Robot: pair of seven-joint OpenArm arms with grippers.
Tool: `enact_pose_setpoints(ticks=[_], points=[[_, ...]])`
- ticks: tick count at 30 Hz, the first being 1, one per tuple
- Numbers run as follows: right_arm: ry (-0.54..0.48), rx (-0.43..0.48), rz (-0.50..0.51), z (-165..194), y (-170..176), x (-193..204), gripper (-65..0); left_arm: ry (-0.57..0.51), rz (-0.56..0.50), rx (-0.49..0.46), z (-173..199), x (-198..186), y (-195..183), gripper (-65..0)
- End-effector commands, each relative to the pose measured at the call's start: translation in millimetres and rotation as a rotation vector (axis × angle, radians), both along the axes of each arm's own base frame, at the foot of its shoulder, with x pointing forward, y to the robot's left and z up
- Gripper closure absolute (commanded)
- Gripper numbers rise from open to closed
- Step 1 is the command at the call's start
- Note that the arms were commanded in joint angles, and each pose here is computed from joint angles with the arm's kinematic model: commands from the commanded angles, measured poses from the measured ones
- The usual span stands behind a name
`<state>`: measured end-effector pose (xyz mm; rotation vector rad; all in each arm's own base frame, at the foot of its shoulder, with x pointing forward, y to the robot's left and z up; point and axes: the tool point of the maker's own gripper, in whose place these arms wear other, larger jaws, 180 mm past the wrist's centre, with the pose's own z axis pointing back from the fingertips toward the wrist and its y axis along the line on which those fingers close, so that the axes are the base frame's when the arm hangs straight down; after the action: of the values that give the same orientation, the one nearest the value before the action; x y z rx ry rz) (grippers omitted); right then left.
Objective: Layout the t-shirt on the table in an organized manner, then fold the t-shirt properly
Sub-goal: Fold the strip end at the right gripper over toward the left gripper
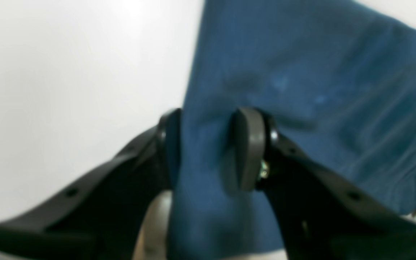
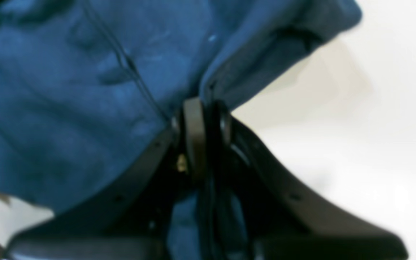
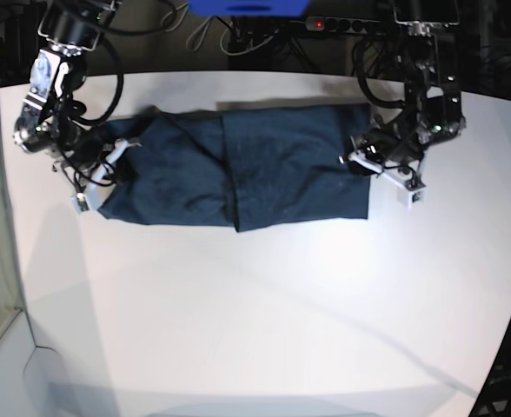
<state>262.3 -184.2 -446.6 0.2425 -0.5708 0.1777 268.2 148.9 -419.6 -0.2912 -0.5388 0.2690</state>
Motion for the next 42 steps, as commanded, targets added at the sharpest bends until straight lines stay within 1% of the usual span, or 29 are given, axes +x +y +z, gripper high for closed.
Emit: enact_pose_setpoints(ticks=[1, 2, 4, 6, 8, 9, 11, 12, 16, 18, 23, 27, 29, 36, 38, 40, 42], points=[[0.241, -0.147, 0.041, -26, -18, -49, 0.0, -0.074, 0.001, 0.003, 20, 14, 1, -24.1], [0.233, -0.159, 0.042, -20, -20, -46, 0.0, -0.093, 0.008, 0.005, 26, 16, 3, -24.1], [0.185, -0.165, 0.045, -1, -19, -35, 0.0, -0.131, 0.044, -0.003, 40, 18, 11, -24.1], [0.148, -0.177, 0.05, 17, -19, -29, 0.0, -0.156, 0.091, -0.044, 48, 15, 20, -24.1], [0.123, -0.195, 0.056, 32, -20, -25, 0.0, -0.17, 0.158, -0.084, 53, 14, 37, -24.1], [0.114, -0.203, 0.06, 38, -20, -24, 0.0, -0.171, 0.192, -0.092, 53, 14, 47, -24.1], [0.088, -0.219, 0.064, 51, -20, -21, 0.0, -0.128, 0.242, -0.088, 38, 8, 65, -24.1], [0.076, -0.221, 0.067, 56, -19, -20, 0.0, -0.104, 0.25, -0.084, 29, 7, 70, -24.0], [0.05, -0.224, 0.078, 71, -16, -18, 0.0, -0.011, 0.228, -0.097, -1, 6, 66, -23.8], [0.04, -0.232, 0.081, 77, -14, -17, 0.0, 0.014, 0.213, -0.11, -9, 7, 59, -23.8], [0.018, -0.229, 0.086, 88, -2, -17, 0.0, 0.034, 0.17, -0.135, -15, 13, 38, -23.8], [-0.03, -0.224, 0.155, 100, 25, -11, 0.0, 0.037, 0.126, -0.138, -15, 16, 24, -23.8], [-0.046, -0.203, 0.194, 102, 40, -8, 0.0, 0.041, 0.119, -0.138, -17, 15, 22, -23.8], [-0.115, -0.034, 0.244, 114, 84, -3, 0.0, 0.048, 0.119, -0.138, -19, 12, 21, -23.8], [-0.126, -0.007, 0.269, 117, 98, -2, 0.0, 0.05, 0.117, -0.138, -19, 12, 21, -23.8], [-0.146, 0.008, 0.32, 122, 116, 2, 0.0, 0.05, 0.117, -0.138, -19, 12, 21, -23.8], [-0.165, 0.039, 0.376, 128, 141, 3, 0.0, 0.05, 0.117, -0.14, -19, 12, 20, -23.8]])
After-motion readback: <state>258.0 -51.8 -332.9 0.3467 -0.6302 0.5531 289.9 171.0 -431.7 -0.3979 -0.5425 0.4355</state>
